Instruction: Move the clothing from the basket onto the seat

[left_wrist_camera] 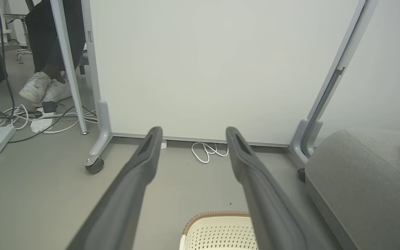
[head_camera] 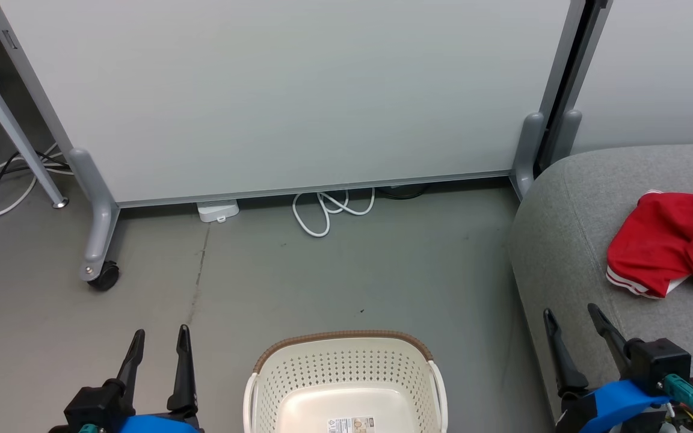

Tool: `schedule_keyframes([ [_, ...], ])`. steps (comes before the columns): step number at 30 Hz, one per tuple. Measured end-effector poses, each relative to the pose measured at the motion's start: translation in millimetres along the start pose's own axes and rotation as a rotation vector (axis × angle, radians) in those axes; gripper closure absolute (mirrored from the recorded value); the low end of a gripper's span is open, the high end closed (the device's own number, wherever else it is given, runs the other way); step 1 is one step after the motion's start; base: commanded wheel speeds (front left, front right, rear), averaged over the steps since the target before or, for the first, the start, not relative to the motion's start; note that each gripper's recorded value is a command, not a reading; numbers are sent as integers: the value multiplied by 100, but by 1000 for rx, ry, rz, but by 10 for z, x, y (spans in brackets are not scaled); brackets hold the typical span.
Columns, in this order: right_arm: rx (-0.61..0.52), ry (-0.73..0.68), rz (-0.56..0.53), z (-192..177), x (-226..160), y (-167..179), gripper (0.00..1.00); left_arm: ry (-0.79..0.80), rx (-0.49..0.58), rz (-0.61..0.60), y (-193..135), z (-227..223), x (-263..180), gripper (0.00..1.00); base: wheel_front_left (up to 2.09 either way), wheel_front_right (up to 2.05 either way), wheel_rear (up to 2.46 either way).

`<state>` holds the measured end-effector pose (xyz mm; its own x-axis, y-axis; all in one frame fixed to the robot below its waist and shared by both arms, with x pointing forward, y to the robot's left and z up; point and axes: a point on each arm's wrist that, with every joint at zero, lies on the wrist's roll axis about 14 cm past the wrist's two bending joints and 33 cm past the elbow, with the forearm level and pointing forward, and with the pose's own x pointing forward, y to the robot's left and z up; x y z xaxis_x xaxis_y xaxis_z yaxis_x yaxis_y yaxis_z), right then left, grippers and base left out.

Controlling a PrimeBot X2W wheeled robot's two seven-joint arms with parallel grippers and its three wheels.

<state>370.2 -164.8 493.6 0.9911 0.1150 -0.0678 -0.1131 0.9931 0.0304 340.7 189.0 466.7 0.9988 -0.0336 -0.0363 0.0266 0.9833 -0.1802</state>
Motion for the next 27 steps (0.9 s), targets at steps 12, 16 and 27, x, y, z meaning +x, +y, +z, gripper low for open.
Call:
schedule_keyframes([
  [12, 11, 2, 4, -13, 9, 16, 0, 9, -4, -7, -29, -30, -14, 0, 0, 0, 0],
  [16, 17, 1, 4, -17, 6, 17, 0, 13, -6, -11, -38, -44, -17, 0, 0, 0, 0],
  [27, 39, 80, 1, -274, -55, 26, 100, 107, -32, 0, -47, -340, -146, 100, 0, 0, 0],
])
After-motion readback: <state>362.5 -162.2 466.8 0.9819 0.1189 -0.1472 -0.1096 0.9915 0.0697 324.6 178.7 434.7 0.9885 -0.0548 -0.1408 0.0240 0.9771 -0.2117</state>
